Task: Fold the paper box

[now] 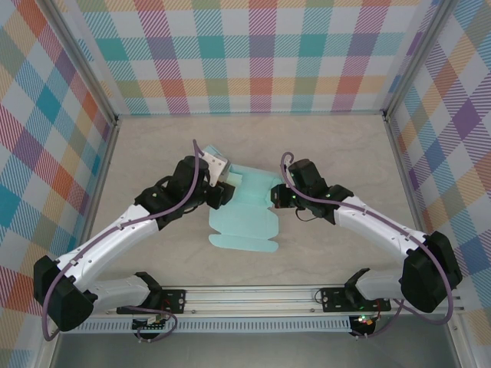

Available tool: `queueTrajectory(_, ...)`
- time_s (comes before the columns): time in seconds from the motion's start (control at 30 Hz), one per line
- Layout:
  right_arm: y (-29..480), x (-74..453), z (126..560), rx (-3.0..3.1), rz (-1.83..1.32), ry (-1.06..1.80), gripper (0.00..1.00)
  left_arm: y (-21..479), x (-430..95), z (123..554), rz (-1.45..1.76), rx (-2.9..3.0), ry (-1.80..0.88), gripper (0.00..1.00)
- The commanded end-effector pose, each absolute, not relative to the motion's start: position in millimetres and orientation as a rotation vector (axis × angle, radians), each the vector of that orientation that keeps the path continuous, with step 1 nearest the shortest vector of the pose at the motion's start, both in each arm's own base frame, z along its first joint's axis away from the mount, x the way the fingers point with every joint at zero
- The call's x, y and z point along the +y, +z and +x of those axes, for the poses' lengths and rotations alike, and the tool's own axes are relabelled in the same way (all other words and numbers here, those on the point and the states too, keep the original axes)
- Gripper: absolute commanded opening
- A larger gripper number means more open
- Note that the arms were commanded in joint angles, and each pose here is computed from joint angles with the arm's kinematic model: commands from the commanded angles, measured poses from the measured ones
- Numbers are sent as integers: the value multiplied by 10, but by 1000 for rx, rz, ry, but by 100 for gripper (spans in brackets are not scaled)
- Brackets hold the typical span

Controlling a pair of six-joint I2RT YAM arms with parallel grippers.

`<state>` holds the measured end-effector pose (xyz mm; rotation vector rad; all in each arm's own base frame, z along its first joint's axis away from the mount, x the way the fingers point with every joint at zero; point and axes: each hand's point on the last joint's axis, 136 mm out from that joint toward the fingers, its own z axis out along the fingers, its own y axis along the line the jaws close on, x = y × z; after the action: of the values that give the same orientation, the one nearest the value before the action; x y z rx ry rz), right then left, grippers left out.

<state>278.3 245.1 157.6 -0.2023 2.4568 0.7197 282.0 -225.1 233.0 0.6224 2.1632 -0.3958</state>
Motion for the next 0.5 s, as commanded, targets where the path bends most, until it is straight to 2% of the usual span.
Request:
queueTrajectory(0.0, 1740, 2604, 2747, 2414, -240, 815, 0, 2451, -2284, 2891, 591, 2113, -382, 49)
queueTrajectory(0.33, 1728, 2638, 2703, 2419, -250, 824, 0, 2440, -2344, 2915, 595, 2108, -336, 46)
queueTrajectory(0.47, 1723, 2647, 2684, 2418, -254, 828, 0, 2448, -2300, 2971, 555, 2109, -295, 40)
